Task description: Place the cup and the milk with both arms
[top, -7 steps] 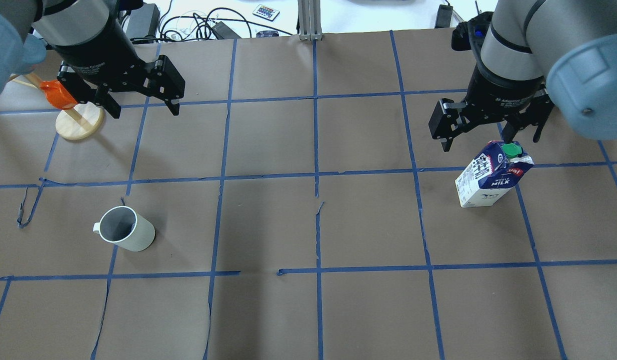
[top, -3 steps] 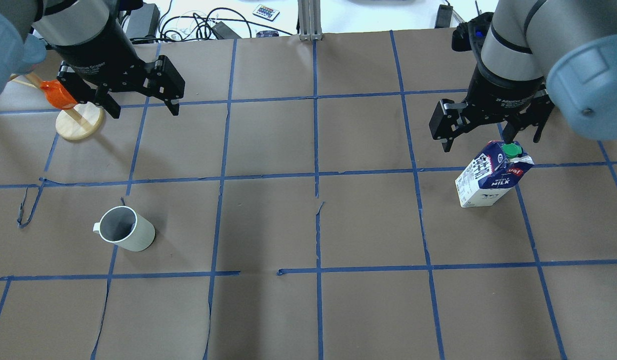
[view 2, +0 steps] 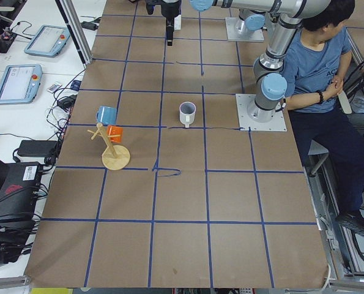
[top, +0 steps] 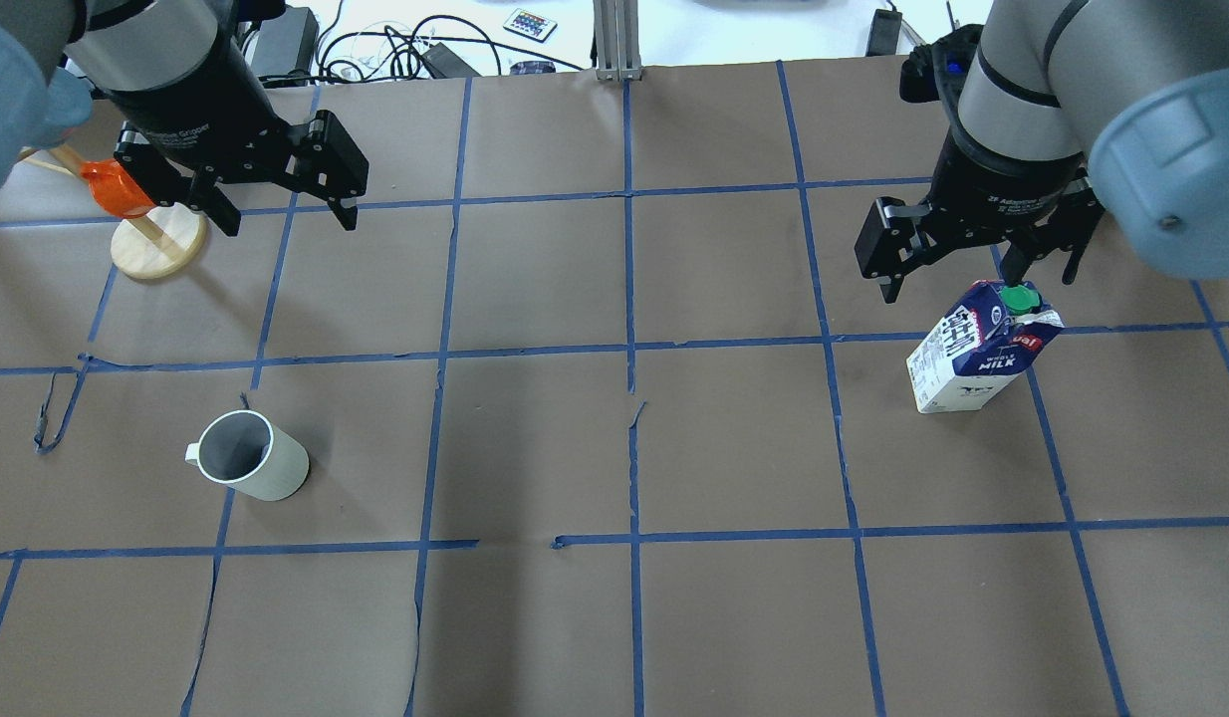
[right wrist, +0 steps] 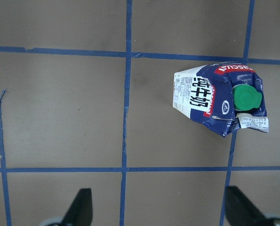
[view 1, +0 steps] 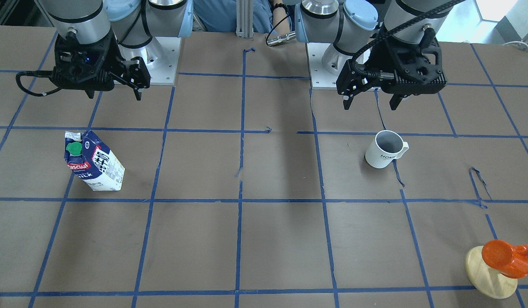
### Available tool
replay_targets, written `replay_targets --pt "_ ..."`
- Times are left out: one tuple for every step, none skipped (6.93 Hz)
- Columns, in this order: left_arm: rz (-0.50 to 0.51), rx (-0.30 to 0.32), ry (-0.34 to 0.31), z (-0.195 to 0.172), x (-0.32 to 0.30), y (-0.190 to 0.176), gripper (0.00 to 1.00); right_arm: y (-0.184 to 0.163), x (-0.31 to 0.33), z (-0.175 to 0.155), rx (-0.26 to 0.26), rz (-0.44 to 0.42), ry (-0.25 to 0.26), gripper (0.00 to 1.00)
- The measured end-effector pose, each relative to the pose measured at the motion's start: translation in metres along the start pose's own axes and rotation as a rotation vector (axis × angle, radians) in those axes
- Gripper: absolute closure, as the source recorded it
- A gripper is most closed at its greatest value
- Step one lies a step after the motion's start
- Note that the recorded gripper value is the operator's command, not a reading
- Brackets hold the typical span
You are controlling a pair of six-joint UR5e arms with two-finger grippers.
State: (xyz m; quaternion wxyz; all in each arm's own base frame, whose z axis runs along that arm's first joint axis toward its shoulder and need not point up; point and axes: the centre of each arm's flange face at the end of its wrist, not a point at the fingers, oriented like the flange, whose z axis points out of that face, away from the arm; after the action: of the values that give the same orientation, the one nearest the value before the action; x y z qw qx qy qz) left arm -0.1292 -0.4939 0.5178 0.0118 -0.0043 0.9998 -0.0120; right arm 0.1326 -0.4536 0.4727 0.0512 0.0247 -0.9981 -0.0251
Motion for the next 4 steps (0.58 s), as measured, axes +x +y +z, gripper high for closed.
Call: replay_targets --pt "0.009 0.0 -0.008 0.0003 -0.0008 -0.0006 0.0 -0.0001 0.0 0.0001 0.0 -0.001 0.0 0.0" --pt "0.022 0.001 -0.013 0.0002 -0.0013 -0.0009 0.0 -0.0003 0.0001 0.0004 -0.001 0.0 0.0 0.0" --pt "0.027 0.001 -0.015 0.0005 -0.0014 -0.0011 0.0 -0.0006 0.0002 0.0006 -0.001 0.001 0.0 0.0" --pt "0.029 0.002 -0.016 0.0018 -0.0011 -0.0008 0.0 -0.0006 0.0002 0.0005 0.0 0.003 0.0 0.0"
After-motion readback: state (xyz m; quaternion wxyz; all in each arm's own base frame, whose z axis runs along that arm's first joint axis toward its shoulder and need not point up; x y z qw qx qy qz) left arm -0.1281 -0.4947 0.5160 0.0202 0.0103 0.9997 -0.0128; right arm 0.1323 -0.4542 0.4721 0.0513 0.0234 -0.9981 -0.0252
